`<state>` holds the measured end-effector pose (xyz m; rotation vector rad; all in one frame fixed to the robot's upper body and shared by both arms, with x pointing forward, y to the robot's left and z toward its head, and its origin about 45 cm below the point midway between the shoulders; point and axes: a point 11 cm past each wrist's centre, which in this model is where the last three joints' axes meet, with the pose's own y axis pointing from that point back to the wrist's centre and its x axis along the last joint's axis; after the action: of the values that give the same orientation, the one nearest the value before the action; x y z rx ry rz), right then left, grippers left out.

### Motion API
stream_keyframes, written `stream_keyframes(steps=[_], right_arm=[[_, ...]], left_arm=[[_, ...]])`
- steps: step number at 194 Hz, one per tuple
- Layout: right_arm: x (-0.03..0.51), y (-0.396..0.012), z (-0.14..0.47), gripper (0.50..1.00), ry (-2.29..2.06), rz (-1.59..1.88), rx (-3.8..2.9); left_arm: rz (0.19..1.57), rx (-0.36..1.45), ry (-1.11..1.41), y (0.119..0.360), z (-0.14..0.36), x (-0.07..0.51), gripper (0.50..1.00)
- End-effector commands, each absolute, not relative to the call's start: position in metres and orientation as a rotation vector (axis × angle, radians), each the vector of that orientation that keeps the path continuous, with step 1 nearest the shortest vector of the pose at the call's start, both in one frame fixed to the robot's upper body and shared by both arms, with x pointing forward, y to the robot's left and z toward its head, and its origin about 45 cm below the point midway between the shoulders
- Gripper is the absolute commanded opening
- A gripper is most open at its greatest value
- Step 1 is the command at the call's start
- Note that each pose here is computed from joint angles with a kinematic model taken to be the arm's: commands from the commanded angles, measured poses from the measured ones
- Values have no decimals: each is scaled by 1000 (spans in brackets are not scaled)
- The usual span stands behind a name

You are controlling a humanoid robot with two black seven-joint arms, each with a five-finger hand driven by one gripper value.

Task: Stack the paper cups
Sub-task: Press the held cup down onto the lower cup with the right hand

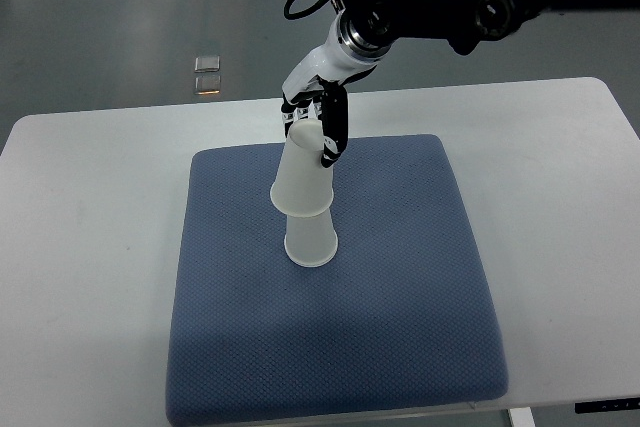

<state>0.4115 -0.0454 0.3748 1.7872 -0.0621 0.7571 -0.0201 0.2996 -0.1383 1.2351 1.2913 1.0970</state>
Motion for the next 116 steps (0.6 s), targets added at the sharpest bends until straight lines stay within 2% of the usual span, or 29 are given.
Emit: stream_keyframes(steps=[1,116], right_arm=[[412,-47,372,705,-62,753,1787],[411,-51,361,750,-51,727,1787]], left_arm=[[1098,1234,1291,300,-138,-20,1000],[1098,1236,1291,300,-138,-20,1000]])
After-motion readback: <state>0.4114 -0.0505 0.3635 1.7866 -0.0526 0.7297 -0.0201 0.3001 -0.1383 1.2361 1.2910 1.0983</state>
